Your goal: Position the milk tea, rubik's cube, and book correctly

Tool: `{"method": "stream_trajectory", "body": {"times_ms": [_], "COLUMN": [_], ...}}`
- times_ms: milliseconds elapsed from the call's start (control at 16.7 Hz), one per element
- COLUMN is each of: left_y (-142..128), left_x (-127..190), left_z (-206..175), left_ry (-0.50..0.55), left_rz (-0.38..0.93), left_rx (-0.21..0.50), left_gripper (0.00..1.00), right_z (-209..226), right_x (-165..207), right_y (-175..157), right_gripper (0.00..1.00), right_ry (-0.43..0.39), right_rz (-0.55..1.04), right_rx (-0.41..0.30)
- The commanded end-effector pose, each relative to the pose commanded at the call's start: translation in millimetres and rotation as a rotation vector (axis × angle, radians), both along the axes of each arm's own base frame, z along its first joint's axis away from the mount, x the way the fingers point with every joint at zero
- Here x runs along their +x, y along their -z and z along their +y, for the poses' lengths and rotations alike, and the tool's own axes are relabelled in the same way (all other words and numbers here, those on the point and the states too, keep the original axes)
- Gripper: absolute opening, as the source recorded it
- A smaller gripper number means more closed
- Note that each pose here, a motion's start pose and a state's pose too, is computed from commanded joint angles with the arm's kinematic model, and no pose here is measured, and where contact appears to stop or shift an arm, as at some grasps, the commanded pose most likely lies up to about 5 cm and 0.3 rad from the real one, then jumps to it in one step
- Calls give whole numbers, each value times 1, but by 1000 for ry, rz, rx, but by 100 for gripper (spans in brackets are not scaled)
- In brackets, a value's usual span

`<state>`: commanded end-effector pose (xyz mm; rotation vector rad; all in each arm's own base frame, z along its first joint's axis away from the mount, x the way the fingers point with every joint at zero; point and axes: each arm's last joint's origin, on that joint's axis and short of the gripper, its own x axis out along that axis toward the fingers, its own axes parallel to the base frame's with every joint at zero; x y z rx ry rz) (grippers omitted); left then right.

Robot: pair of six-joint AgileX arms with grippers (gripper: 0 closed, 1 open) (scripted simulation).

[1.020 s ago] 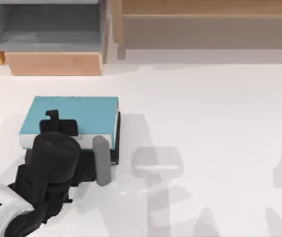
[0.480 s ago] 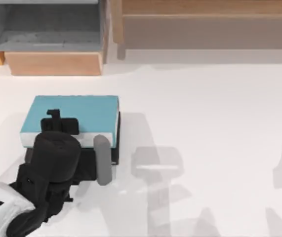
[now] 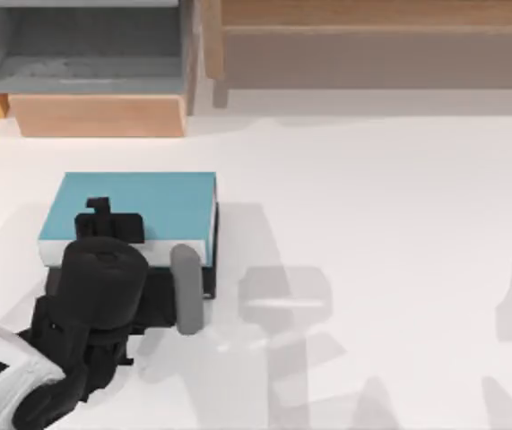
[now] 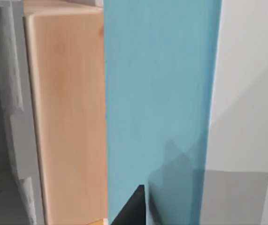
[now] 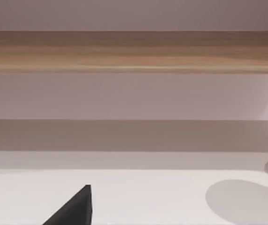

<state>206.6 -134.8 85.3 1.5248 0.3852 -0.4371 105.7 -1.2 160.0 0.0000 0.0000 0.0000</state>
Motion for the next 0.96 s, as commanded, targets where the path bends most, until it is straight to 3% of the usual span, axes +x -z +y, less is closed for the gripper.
{"method": "stream_trajectory", "body": {"times_ms": [600,960], "left_y": [0,0], "left_x": [0,0], "left_z": [0,0], "left_ry": [0,0], "left_rz": [0,0], "left_rx": [0,0], "left_gripper": [98,100], "right_z": [0,0], "right_x": [0,0], "right_y": [0,0], "right_gripper": [100,100], "right_ry": [0,0], "right_rz": [0,0], "right_rx": [0,0]}}
